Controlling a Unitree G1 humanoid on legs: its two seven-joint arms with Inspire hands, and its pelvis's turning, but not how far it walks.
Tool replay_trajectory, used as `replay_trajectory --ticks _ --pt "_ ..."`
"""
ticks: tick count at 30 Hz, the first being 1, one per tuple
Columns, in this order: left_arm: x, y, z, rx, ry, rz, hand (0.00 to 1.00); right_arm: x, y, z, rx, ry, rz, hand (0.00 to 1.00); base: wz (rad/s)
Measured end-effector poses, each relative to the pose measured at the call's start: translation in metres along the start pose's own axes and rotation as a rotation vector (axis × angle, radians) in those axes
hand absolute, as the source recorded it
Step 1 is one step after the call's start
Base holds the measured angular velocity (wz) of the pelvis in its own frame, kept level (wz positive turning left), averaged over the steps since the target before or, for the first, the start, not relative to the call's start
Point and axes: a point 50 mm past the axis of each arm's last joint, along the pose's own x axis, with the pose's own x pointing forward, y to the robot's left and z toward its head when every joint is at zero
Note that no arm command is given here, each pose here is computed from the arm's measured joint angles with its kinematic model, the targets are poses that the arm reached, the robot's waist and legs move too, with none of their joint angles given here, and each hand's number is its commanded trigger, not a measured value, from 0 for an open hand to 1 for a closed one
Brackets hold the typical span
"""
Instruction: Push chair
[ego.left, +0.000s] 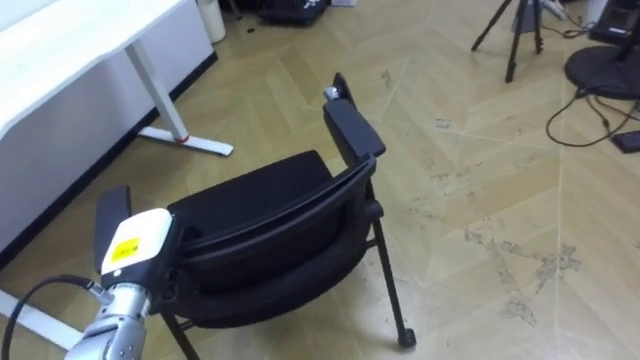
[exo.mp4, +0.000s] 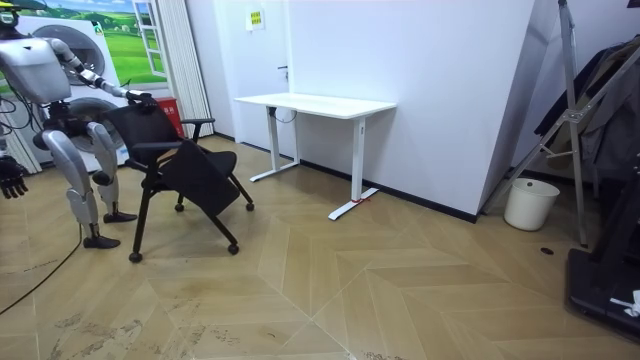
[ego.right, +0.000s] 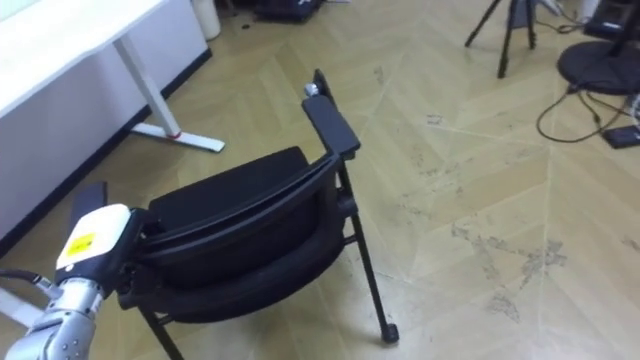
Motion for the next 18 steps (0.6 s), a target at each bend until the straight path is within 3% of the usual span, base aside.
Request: replay_trajectory --ticks 4,9,18 --pt "0.000 0.006 -0.010 -0.001 0.026 0.005 1.00 -0.001 -0.003 0.011 0.146 -0.054 -0.016 0.00 -0.17" --pt "-0.002 0.015 -0.025 -0.007 0.063 0.047 1.00 -0.007 -0.002 0.053 0.435 -0.266 -0.040 0.00 -0.05" --pt "-0.004 0.028 -0.042 0.012 0.121 0.107 1.00 -0.043 0.029 0.130 0.527 -0.566 -0.071 0.00 -0.03"
